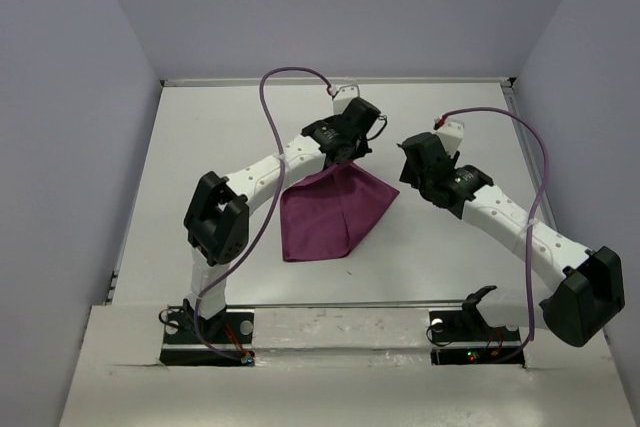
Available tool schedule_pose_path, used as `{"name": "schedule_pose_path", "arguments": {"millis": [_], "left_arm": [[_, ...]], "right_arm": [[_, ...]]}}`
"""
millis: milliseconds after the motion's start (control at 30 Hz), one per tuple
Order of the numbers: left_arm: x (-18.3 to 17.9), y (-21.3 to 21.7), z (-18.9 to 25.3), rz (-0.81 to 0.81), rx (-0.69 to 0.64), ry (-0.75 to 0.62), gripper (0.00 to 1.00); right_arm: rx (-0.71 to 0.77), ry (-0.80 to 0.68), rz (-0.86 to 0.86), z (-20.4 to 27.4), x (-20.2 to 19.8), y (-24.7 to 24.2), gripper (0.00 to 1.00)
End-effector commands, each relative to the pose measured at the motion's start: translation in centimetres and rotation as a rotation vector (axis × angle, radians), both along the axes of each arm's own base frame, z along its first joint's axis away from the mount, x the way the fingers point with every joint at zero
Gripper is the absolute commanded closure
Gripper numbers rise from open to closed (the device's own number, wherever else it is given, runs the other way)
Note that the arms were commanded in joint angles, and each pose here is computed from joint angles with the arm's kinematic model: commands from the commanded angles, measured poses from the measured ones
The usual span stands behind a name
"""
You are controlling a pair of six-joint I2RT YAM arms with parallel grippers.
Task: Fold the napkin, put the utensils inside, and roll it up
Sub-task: Fold the napkin at the center of the board.
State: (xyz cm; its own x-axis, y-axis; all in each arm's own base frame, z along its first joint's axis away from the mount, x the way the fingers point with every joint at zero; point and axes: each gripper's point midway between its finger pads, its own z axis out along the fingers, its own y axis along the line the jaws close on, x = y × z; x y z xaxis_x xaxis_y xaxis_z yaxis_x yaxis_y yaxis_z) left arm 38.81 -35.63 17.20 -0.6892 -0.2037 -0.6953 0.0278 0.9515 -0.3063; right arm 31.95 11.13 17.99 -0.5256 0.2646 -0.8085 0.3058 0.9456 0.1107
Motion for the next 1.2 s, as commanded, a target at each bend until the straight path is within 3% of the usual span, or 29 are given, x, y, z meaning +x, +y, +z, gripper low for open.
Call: {"name": "schedule_pose_path", "arguments": {"millis": [0,1167], "left_arm": [[-0.7,-0.5,2.2,-0.009,-0.041,-0.034,1.00],[-1.0,-4.4,-4.2,-0.060,0.010,0.074,1.00]], "right_arm": [[-0.012,-0.030,-0.037,0.4,-0.1,-0.7,0.40],[-0.004,-0.062,-0.078,0.9,-1.3,-2.6,0.36]]}}
